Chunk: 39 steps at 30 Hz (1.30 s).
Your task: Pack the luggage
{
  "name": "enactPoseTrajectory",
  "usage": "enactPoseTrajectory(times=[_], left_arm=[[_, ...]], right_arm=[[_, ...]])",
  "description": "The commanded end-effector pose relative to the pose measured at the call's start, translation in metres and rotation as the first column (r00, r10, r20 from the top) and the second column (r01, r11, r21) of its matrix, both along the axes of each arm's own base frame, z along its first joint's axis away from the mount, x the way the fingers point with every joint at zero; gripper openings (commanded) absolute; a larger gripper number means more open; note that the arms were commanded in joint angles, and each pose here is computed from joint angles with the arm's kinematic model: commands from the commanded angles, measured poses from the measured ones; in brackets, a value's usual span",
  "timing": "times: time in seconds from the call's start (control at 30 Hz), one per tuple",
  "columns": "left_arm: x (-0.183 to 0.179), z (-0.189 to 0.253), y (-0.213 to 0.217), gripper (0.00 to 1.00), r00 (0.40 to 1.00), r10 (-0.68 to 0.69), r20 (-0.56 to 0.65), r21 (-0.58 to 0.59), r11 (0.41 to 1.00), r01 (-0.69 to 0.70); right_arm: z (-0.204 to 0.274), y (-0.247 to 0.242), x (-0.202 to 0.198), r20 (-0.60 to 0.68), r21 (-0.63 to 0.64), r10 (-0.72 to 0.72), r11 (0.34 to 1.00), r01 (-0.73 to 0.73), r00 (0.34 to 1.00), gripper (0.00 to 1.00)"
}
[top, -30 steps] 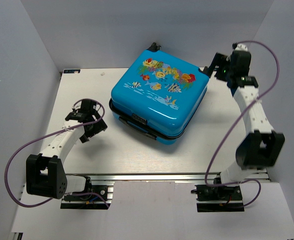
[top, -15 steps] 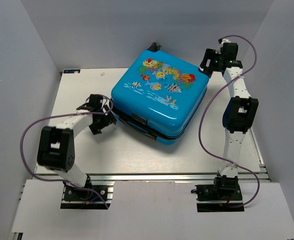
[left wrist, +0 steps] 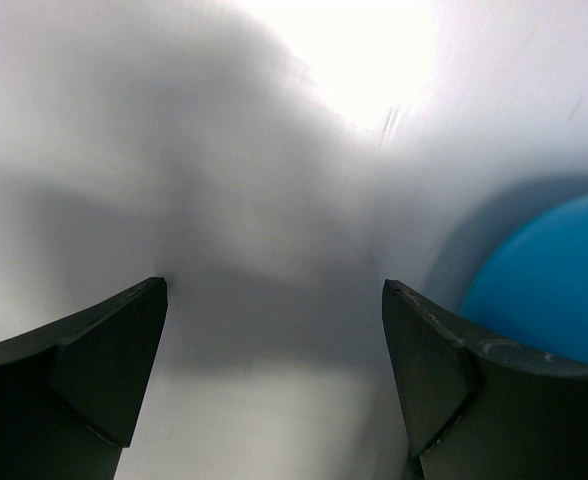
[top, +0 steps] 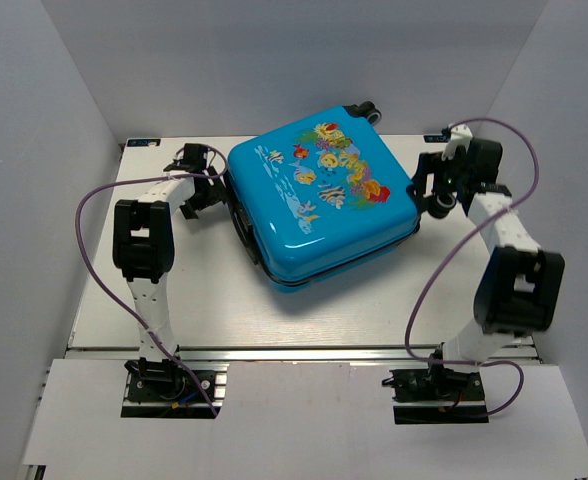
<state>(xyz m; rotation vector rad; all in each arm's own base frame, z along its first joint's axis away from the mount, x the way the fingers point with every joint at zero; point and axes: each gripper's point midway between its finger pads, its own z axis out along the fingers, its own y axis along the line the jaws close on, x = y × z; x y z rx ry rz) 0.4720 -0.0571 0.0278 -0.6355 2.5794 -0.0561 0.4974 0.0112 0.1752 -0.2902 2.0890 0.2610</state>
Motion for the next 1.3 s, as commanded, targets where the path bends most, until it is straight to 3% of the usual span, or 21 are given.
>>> enactPoseTrajectory(times=[0.0,0.03,0.1,0.27,0.47,0.6,0.77,0.83,0.87,0.93,0.97,1.1,1.27], left_arm=[[0.042,0.035,-0.066,0.98,0.973,-0.179,0.149,-0.142,0.969,0.200],[0.042,0.034,-0.066,0.98,0.973,-0.182,0.143,-0.141,0.969,0.202],[0.036,0.031,-0.065,0.98,0.973,-0.191,0.127,-0.143,0.968,0.208],[0.010,0.051,-0.055,0.98,0.976,-0.161,0.148,-0.154,0.971,0.183],[-0.026,0.074,-0.014,0.98,0.995,-0.049,0.086,-0.016,0.999,0.050],[-0.047,0.104,0.004,0.98,0.995,0.044,0.089,0.033,0.998,-0.047],[-0.076,0.132,0.026,0.98,0.987,0.118,0.108,0.051,0.991,-0.124],[-0.087,0.134,0.029,0.98,0.986,0.134,0.104,0.038,0.990,-0.138],[-0.094,0.145,0.027,0.98,0.982,0.131,0.139,0.010,0.991,-0.133],[-0.115,0.131,0.026,0.98,0.984,0.134,0.119,-0.008,0.991,-0.134],[-0.125,0.142,0.025,0.98,0.977,0.138,0.160,-0.030,0.990,-0.135],[-0.170,0.120,0.020,0.98,0.978,0.140,0.157,-0.092,0.988,-0.127],[-0.186,0.116,0.009,0.98,0.971,0.114,0.212,-0.165,0.983,-0.079]], right_arm=[[-0.061,0.126,-0.127,-0.254,0.301,0.365,0.910,-0.286,0.896,0.88],[-0.045,0.128,-0.140,-0.214,0.310,0.358,0.907,-0.284,0.909,0.88],[-0.058,0.118,-0.154,-0.227,0.265,0.288,0.938,-0.225,0.930,0.89],[-0.035,0.079,-0.143,-0.227,0.145,0.021,0.989,0.013,0.974,0.89],[0.018,0.051,-0.139,-0.104,0.108,-0.170,0.978,0.181,0.980,0.89],[0.062,0.038,-0.153,0.038,0.150,-0.252,0.958,0.244,0.967,0.89],[0.096,0.067,-0.174,0.144,0.290,-0.132,0.953,0.086,0.981,0.89],[0.102,0.077,-0.186,0.103,0.423,-0.153,0.901,0.096,0.983,0.89],[0.107,0.098,-0.197,0.136,0.436,-0.020,0.899,-0.042,0.990,0.89],[0.116,0.114,-0.213,0.202,0.405,0.123,0.893,-0.197,0.972,0.89],[0.120,0.117,-0.218,0.201,0.415,0.138,0.885,-0.212,0.970,0.89],[0.144,0.121,-0.243,0.281,0.394,0.176,0.876,-0.280,0.944,0.89],[0.153,0.132,-0.273,0.305,0.374,0.249,0.856,-0.357,0.919,0.89]])
